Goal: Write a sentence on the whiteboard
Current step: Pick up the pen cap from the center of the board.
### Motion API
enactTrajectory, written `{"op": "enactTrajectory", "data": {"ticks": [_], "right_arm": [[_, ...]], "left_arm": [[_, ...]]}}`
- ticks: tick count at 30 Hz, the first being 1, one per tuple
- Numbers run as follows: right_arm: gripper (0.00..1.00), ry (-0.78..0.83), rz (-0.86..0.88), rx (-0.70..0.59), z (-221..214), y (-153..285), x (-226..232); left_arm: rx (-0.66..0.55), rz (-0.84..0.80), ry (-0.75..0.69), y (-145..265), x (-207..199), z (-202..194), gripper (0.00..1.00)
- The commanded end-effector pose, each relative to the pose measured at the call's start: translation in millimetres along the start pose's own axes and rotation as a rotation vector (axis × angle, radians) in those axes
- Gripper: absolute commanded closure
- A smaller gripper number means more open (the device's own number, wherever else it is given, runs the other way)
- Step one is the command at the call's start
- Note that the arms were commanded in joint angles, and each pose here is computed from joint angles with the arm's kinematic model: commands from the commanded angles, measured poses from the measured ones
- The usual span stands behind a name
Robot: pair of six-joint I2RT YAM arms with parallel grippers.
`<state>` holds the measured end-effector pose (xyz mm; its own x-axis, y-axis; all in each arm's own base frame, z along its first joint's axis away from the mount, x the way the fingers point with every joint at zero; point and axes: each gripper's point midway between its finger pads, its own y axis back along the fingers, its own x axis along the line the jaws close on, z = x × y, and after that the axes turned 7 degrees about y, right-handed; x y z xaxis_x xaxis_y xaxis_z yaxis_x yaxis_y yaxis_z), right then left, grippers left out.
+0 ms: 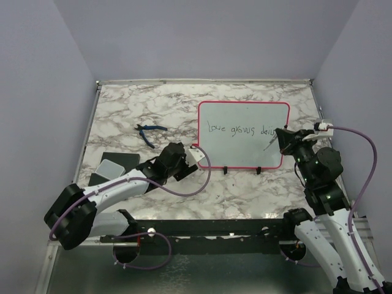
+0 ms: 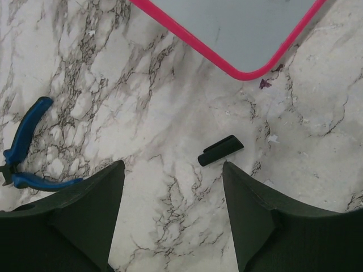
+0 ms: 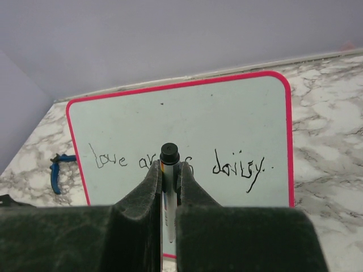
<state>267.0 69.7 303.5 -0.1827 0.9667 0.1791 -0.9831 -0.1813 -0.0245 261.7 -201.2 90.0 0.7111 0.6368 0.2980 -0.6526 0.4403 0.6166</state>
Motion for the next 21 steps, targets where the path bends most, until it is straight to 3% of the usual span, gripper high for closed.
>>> {"op": "enactTrajectory", "data": {"ticks": [1, 8, 21], "right_arm": [[0.99, -0.017, 0.062, 0.034, 2, 10, 12], [0.99, -0.019, 0.106, 0.044, 0, 10, 20], [0.99, -0.025, 0.136, 0.081, -10, 7, 25]], "left_arm": [[0.08, -0.037, -0.077, -11, -8, -19, 0.3], [0.168, -0.128, -0.086, -22, -26, -37, 0.33], [0.214, -0.14, -0.086, -39, -31, -47, 0.43]]}}
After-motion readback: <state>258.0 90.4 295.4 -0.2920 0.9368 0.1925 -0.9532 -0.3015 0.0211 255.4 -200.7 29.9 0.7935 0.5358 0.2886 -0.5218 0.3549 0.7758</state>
